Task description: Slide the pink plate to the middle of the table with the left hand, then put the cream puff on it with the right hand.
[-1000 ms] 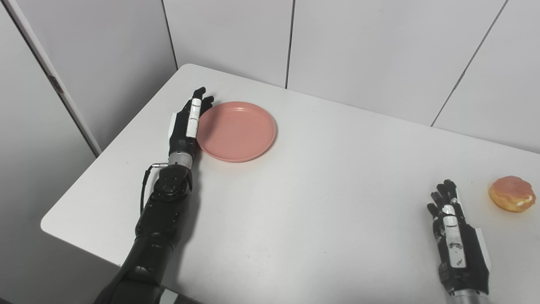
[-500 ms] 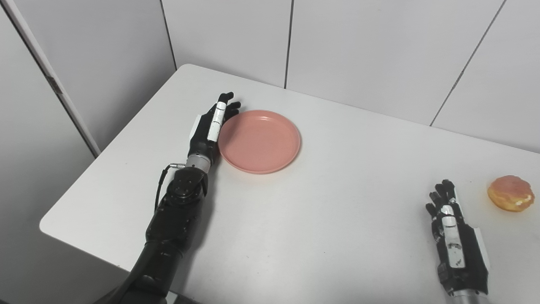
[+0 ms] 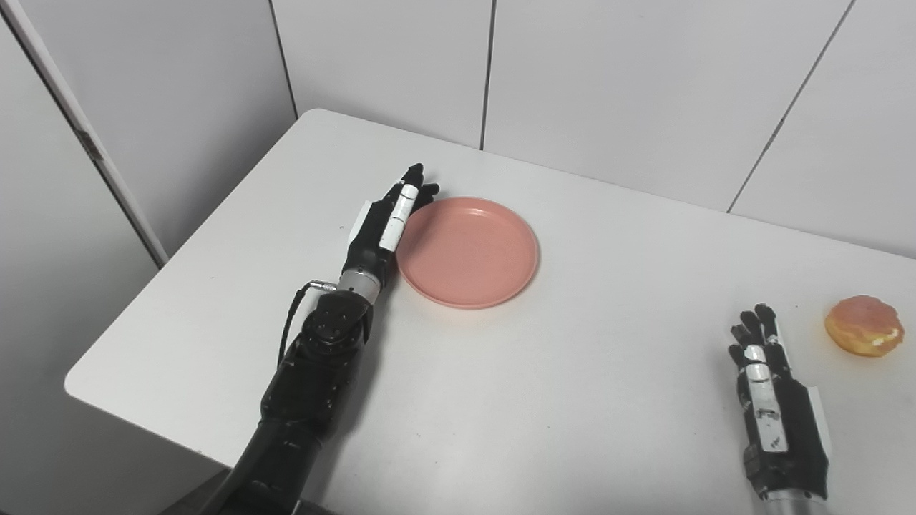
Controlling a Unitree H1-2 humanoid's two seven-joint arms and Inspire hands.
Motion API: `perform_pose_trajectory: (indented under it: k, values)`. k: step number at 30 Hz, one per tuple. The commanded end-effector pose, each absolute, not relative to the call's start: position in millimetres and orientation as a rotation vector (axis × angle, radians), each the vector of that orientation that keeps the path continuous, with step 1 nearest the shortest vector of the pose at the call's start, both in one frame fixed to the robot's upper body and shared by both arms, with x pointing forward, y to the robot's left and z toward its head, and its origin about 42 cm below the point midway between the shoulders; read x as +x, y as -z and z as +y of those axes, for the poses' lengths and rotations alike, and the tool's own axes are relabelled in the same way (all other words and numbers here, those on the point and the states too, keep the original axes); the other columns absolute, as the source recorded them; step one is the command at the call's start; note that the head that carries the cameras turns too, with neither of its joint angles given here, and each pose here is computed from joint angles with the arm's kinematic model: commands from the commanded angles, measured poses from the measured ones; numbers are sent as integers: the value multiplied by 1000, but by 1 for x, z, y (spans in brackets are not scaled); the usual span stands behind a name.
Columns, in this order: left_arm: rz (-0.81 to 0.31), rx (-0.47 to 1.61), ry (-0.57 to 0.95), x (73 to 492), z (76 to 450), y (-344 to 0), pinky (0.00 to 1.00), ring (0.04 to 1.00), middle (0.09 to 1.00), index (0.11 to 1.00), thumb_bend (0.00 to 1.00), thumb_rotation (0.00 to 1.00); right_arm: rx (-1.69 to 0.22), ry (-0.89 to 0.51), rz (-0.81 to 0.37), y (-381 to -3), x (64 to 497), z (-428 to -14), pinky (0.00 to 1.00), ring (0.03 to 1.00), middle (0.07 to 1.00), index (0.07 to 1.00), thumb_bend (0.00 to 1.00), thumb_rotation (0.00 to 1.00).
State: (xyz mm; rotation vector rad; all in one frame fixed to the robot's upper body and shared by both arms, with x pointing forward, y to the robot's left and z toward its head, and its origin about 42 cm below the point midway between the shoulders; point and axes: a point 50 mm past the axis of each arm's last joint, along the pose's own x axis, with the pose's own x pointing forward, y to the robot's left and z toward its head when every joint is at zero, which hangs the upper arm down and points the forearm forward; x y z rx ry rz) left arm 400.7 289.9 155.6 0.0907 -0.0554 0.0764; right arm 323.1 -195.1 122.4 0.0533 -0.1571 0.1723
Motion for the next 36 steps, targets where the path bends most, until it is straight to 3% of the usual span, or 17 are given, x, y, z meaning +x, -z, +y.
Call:
perform_pose_trajectory:
  k: [1, 11, 20, 28, 36]
  values:
    - [-74, 86, -18, 402, 278, -163, 943, 862, 817, 895, 689, 1000, 60, -150, -219, -137, 328, -195, 1000, 973, 971, 983, 585, 810]
    - [-52, 100, 48, 397, 269, -156, 920, 865, 852, 898, 705, 1000, 51, -150, -220, -138, 331, -186, 1000, 982, 979, 989, 570, 819]
    - [-53, 134, 95, 394, 265, -150, 961, 877, 850, 896, 722, 1000, 16, -159, -213, -139, 332, -174, 1000, 995, 987, 999, 557, 845]
    - [-3, 1, 136, 386, 253, -142, 927, 890, 872, 905, 711, 1000, -15, -159, -224, -137, 335, -164, 1000, 998, 987, 1000, 595, 870]
    - [-4, -4, 201, 380, 240, -130, 937, 884, 871, 911, 709, 1000, -10, -160, -216, -138, 336, -159, 1000, 1000, 986, 1000, 606, 878]
